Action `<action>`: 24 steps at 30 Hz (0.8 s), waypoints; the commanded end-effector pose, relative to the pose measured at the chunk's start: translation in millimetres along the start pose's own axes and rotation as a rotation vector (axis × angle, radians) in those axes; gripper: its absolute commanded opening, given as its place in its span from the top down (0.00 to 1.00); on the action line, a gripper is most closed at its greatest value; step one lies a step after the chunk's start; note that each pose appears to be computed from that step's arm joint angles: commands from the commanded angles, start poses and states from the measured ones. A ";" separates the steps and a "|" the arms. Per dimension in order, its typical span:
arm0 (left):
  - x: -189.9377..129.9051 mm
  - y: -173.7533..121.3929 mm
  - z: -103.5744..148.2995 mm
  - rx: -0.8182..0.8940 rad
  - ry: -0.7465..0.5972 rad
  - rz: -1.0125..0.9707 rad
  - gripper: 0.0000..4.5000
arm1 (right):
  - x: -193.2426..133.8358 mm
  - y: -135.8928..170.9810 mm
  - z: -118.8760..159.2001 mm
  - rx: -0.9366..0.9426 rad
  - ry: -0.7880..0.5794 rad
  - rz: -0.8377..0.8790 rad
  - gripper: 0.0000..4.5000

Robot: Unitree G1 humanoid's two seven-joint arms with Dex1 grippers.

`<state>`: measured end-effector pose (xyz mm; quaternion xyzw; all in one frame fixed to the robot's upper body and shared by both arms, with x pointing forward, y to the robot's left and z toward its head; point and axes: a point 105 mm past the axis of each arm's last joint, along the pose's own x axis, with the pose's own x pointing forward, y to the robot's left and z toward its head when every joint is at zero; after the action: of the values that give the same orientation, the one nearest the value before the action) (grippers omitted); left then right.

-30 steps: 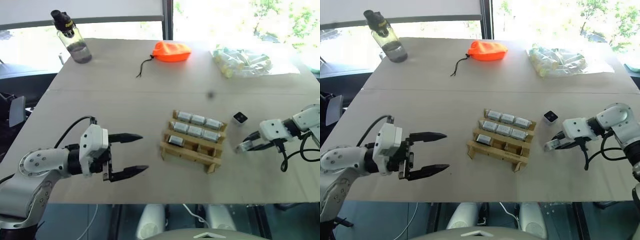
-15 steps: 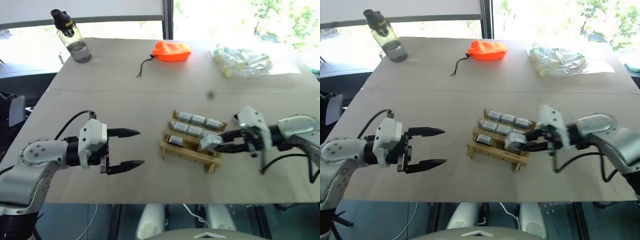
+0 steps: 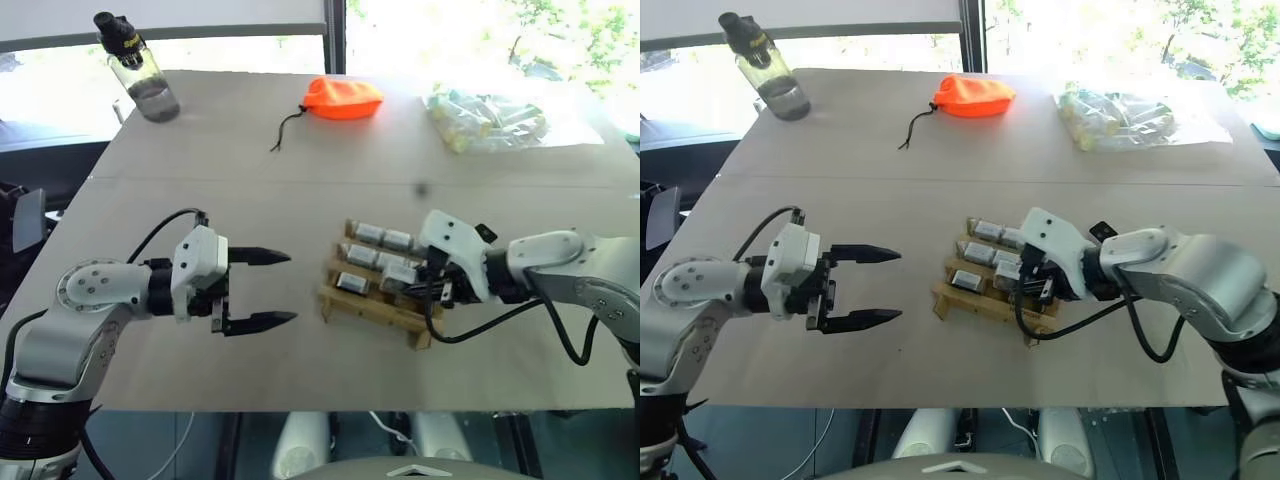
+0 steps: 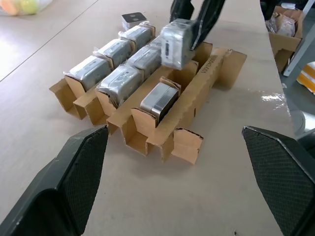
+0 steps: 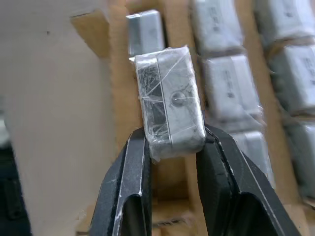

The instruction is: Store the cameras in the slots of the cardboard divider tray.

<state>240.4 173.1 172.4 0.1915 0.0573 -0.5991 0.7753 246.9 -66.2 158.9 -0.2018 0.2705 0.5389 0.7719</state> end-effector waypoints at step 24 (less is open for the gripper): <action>4.2 5.0 7.3 0.049 -0.016 -0.036 0.00 | 4.7 -11.0 -2.2 0.061 0.077 -0.111 0.84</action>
<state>245.3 170.4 173.0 0.1906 0.0549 -0.6104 0.7669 247.9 -64.2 150.2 -0.2092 0.3125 0.5084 0.7746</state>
